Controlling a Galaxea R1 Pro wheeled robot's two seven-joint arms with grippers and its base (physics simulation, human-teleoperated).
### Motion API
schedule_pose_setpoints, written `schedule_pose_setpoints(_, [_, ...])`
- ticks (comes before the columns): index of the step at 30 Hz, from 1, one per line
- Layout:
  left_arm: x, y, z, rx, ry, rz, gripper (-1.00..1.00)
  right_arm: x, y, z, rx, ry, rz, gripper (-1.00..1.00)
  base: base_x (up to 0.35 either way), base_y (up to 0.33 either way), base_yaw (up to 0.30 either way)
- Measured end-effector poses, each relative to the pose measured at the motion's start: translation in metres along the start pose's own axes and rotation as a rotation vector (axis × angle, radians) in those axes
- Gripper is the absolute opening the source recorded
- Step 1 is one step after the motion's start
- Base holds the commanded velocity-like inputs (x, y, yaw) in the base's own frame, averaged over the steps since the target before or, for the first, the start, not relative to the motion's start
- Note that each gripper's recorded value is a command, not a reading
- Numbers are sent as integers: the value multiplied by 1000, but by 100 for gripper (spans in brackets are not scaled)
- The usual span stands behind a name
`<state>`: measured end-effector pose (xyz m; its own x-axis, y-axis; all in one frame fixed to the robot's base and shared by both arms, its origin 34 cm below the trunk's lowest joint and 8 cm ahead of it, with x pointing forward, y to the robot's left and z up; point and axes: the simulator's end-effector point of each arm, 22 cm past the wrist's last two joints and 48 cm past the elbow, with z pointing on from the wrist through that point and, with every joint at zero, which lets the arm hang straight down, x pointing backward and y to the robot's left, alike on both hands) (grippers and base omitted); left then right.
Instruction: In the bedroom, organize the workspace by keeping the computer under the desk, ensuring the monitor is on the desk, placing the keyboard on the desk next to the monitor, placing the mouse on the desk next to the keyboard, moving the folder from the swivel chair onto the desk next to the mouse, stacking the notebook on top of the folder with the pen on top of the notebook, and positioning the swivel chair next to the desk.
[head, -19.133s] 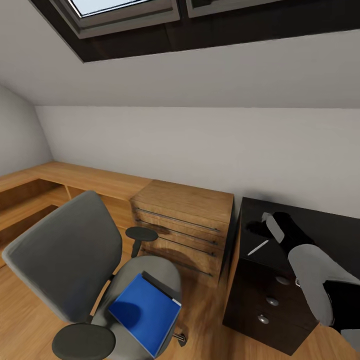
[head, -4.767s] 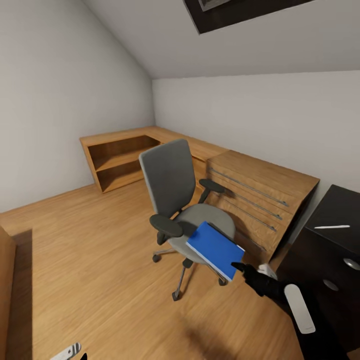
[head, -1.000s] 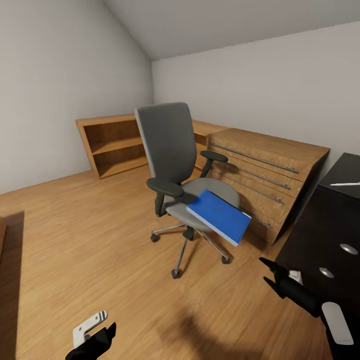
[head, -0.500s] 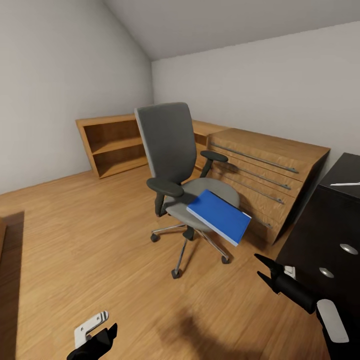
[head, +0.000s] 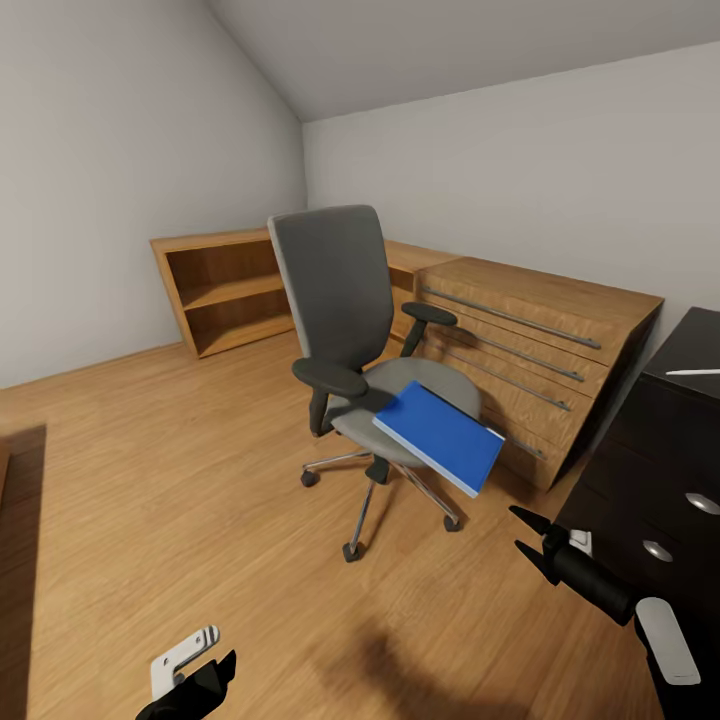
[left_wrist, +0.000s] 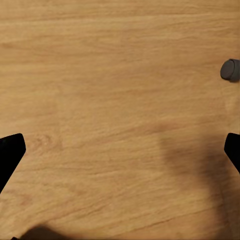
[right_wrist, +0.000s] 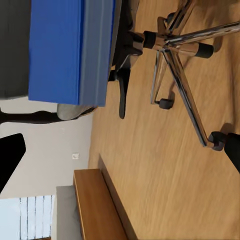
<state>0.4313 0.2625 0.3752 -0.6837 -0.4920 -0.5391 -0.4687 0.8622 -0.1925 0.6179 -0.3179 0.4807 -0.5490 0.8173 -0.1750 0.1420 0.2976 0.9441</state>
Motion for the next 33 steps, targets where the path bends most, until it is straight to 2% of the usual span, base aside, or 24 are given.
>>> schedule_pose_setpoints(3, [0,0,0,-1,1,0,100,0,0,0,0,0,0,100,6,0,0])
schedule_pose_setpoints(14, [-16,-9,-16,2,2,5,100,-8,24,-2,1,0,-1,100,1,0,0])
schedule_pose_setpoints(27, [-16,-10,-16,3,3,6,100,-8,23,-2,3,-1,-1,100,2,0,0])
schedule_pose_setpoints(33, [-14,-9,-16,0,5,5,100,-8,23,-2,5,-1,-1,100,141,0,0])
